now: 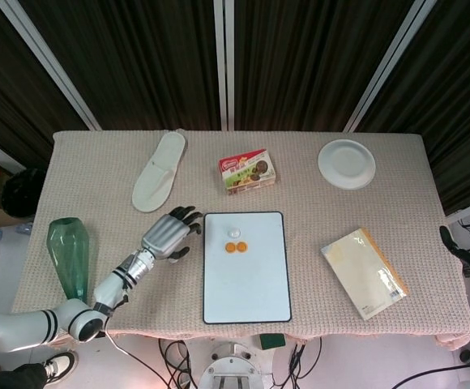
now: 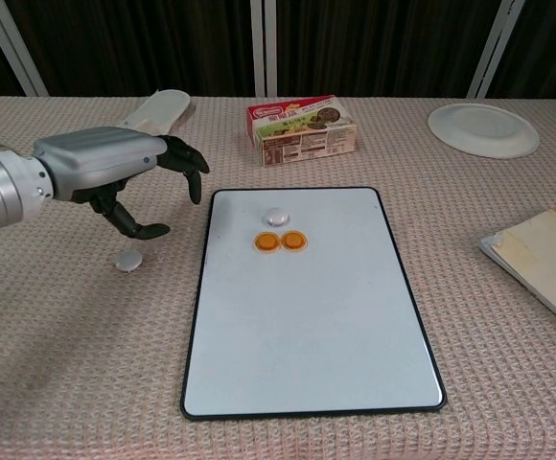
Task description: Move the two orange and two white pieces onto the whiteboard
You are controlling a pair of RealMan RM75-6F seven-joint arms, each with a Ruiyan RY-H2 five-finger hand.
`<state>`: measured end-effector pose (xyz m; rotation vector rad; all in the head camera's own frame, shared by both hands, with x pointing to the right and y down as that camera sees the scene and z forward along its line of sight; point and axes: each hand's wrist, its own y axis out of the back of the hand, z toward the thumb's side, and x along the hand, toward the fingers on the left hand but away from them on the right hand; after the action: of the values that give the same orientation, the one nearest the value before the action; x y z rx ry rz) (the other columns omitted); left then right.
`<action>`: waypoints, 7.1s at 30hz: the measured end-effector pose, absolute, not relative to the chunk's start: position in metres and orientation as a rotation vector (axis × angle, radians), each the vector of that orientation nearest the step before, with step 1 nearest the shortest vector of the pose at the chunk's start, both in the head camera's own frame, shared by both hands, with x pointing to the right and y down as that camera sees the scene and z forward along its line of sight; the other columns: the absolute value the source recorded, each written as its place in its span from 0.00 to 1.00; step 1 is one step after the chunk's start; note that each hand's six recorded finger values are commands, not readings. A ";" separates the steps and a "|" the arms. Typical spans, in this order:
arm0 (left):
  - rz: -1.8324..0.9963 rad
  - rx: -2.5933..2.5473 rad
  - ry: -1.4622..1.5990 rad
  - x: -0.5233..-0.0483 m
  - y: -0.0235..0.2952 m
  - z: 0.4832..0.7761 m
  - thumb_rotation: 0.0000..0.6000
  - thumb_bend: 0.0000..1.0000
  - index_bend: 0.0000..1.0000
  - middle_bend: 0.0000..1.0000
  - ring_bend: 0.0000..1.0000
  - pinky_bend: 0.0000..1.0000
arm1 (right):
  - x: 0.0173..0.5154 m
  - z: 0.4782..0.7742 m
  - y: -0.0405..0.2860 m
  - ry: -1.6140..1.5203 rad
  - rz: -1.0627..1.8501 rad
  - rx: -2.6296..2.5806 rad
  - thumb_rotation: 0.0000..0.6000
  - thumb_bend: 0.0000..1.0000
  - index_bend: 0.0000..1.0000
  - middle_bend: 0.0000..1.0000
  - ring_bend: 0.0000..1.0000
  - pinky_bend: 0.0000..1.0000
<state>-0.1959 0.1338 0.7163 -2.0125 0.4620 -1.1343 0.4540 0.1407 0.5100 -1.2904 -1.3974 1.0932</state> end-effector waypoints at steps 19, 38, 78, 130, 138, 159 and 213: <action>-1.218 -2.045 0.509 -0.237 0.165 0.715 1.00 0.29 0.36 0.15 0.06 0.15 | 0.449 0.515 0.139 -1.379 1.107 -1.308 1.00 0.21 0.00 0.00 0.00 0.00; -1.234 -2.065 0.486 -0.240 0.180 0.734 1.00 0.29 0.36 0.15 0.06 0.15 | 0.447 0.520 0.139 -1.372 1.116 -1.321 1.00 0.21 0.00 0.00 0.00 0.00; -1.087 -2.088 0.466 -0.191 0.126 0.723 1.00 0.31 0.48 0.18 0.06 0.15 | 0.439 0.518 0.137 -1.352 1.102 -1.320 1.00 0.21 0.00 0.00 0.00 0.00; -1.059 -2.125 0.367 -0.120 0.096 0.768 1.00 0.31 0.48 0.19 0.06 0.15 | 0.447 0.520 0.140 -1.368 1.118 -1.315 1.00 0.21 0.00 0.00 0.00 0.00; -1.055 -2.122 0.352 -0.117 0.097 0.768 1.00 0.31 0.46 0.19 0.06 0.15 | 0.449 0.518 0.140 -1.375 1.117 -1.313 1.00 0.21 0.00 0.00 0.00 0.00; -1.056 -2.111 0.340 -0.118 0.098 0.770 1.00 0.31 0.37 0.19 0.06 0.15 | 0.449 0.519 0.140 -1.371 1.120 -1.316 1.00 0.21 0.00 0.00 0.00 0.00; -1.041 -2.110 0.357 -0.118 0.096 0.766 1.00 0.31 0.00 0.19 0.06 0.15 | 0.450 0.519 0.141 -1.374 1.125 -1.315 1.00 0.21 0.00 0.00 0.00 0.00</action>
<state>-0.1178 0.0960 0.7660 -2.1102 0.3575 -1.0406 0.4497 0.1407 0.5189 -1.3152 -1.3742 1.1246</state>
